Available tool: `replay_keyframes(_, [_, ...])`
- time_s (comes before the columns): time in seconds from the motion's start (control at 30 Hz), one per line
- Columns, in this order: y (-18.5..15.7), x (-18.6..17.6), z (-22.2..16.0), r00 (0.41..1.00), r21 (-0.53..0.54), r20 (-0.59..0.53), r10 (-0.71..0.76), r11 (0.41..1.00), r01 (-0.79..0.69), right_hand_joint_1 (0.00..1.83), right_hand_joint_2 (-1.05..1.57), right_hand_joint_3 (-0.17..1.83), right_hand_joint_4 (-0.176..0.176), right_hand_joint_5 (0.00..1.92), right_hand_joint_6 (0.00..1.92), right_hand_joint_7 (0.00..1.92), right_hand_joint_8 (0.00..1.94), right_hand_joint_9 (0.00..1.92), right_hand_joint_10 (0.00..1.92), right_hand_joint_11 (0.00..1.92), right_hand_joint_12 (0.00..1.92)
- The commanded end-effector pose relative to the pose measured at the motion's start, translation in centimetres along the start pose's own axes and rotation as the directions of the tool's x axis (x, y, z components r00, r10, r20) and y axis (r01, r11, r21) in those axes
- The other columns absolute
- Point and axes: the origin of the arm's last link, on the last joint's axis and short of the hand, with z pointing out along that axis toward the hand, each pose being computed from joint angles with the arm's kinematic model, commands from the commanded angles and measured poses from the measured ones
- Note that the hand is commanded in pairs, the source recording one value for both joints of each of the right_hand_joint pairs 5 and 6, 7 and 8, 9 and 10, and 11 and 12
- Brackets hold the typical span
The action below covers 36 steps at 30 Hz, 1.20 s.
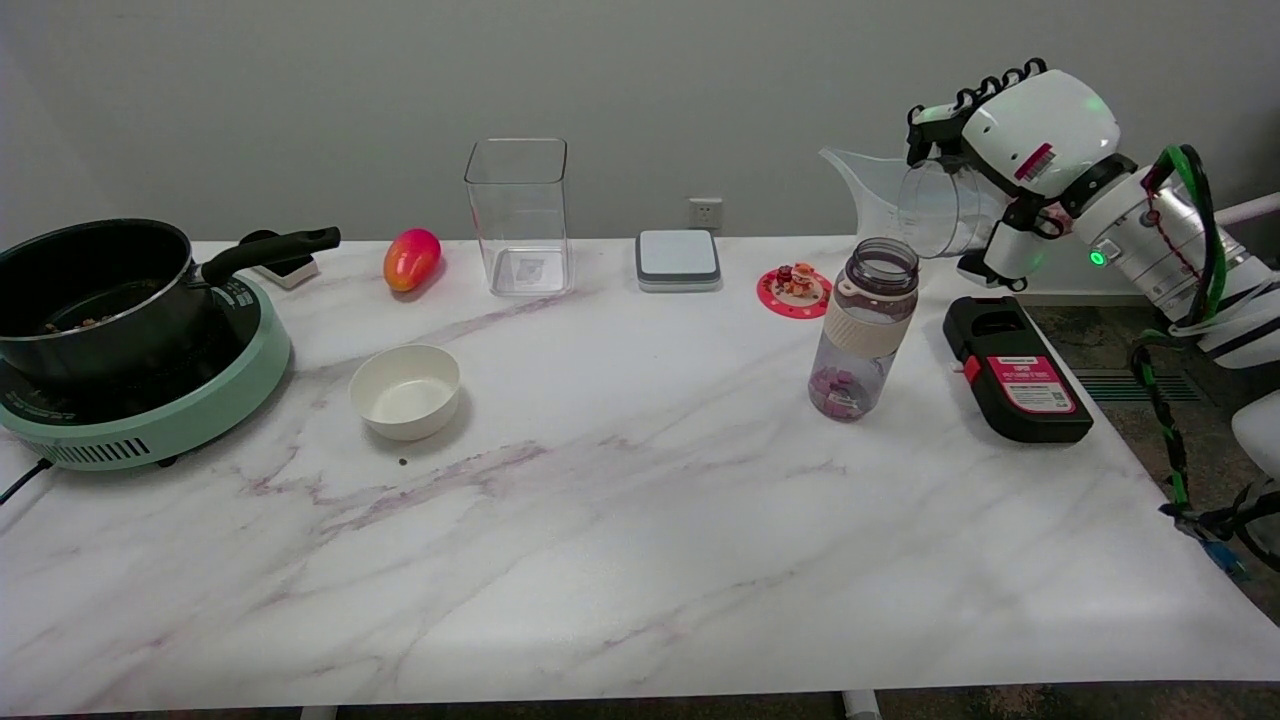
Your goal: Pour the candy into the black bottle.
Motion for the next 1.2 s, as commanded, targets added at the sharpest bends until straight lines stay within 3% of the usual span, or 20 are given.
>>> replay_keyframes(0.03, [-0.42, 0.48, 0.70, 0.995, 0.044, 0.027, -0.099, 0.994, 0.098, 1.49, -0.22, 1.74, 0.000, 0.83, 0.83, 1.20, 1.20, 1.21, 1.21, 0.98, 0.98])
replay_keyframes(1.2, [-0.26, 0.82, 1.55, 0.992, 0.025, 0.037, -0.125, 0.992, 0.124, 1.48, -0.24, 1.74, 0.000, 0.84, 0.84, 1.20, 1.20, 1.21, 1.21, 0.97, 0.97])
